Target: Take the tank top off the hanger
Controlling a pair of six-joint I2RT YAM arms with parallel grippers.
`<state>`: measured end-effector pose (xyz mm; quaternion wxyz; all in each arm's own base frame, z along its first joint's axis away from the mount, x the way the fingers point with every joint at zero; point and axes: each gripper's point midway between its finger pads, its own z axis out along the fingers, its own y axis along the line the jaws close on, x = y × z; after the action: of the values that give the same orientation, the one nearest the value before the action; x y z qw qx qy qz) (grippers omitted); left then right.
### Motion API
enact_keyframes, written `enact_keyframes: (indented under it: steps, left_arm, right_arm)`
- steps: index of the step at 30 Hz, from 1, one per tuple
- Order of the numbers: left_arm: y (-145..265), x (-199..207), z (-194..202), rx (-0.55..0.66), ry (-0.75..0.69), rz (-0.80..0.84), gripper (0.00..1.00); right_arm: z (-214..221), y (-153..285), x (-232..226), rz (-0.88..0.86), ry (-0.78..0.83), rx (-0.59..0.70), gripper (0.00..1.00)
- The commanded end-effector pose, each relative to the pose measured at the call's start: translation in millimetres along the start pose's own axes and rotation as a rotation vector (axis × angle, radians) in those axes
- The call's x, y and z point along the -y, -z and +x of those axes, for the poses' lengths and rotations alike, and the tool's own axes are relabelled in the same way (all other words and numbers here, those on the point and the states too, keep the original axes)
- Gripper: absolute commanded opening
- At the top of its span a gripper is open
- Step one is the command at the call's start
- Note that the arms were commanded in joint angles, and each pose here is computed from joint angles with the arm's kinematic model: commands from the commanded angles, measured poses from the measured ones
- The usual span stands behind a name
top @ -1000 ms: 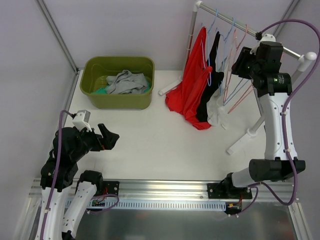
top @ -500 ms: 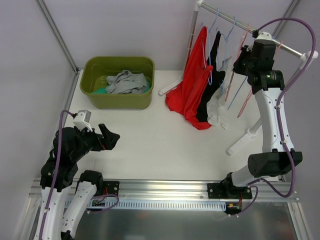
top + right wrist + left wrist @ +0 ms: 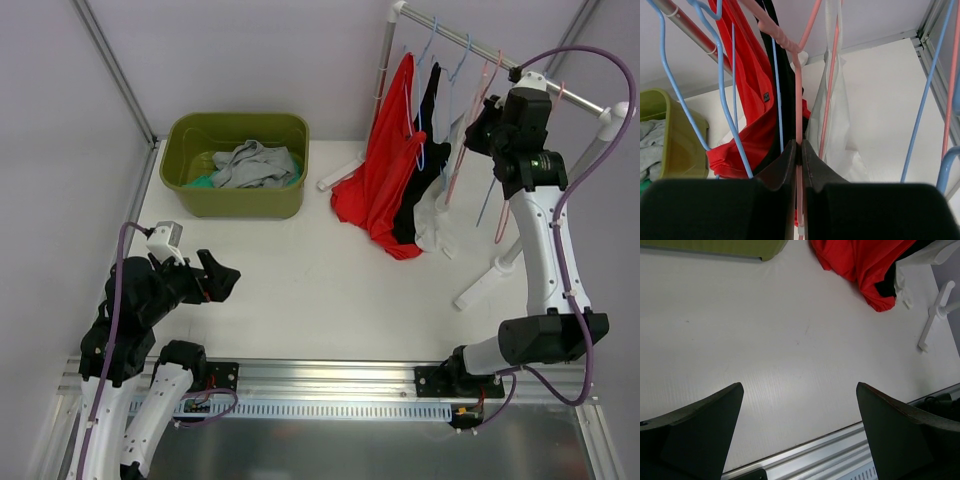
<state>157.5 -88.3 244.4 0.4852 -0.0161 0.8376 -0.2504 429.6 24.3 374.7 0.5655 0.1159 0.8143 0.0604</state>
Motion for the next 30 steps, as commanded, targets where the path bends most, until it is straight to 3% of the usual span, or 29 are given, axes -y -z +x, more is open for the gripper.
enact_keyframes:
  steps: [1,9,17,30]
  left_arm:
    - [-0.9,6.2,-6.0,0.028,-0.023,0.035,0.99]
    - [1.1,7.6,-6.2,0.036,-0.027,0.041,0.99]
    - [1.1,8.2,-5.3,0.032,-0.029,0.043,0.99]
    - [1.8,11.7,-4.1,0.026,-0.036,0.063,0.99]
  right_arm:
    - [-20.8,21.3,-8.5,-0.039,-0.070,0.083,0.00]
    - [-54.9,63.8,-14.1,-0.081,-0.067,0.203,0.00]
    - [-62.0,100.1,-19.9,-0.137,-0.076,0.248,0.00]
    - [1.5,200.6,-24.9,-0.302,-0.037,0.158,0.00]
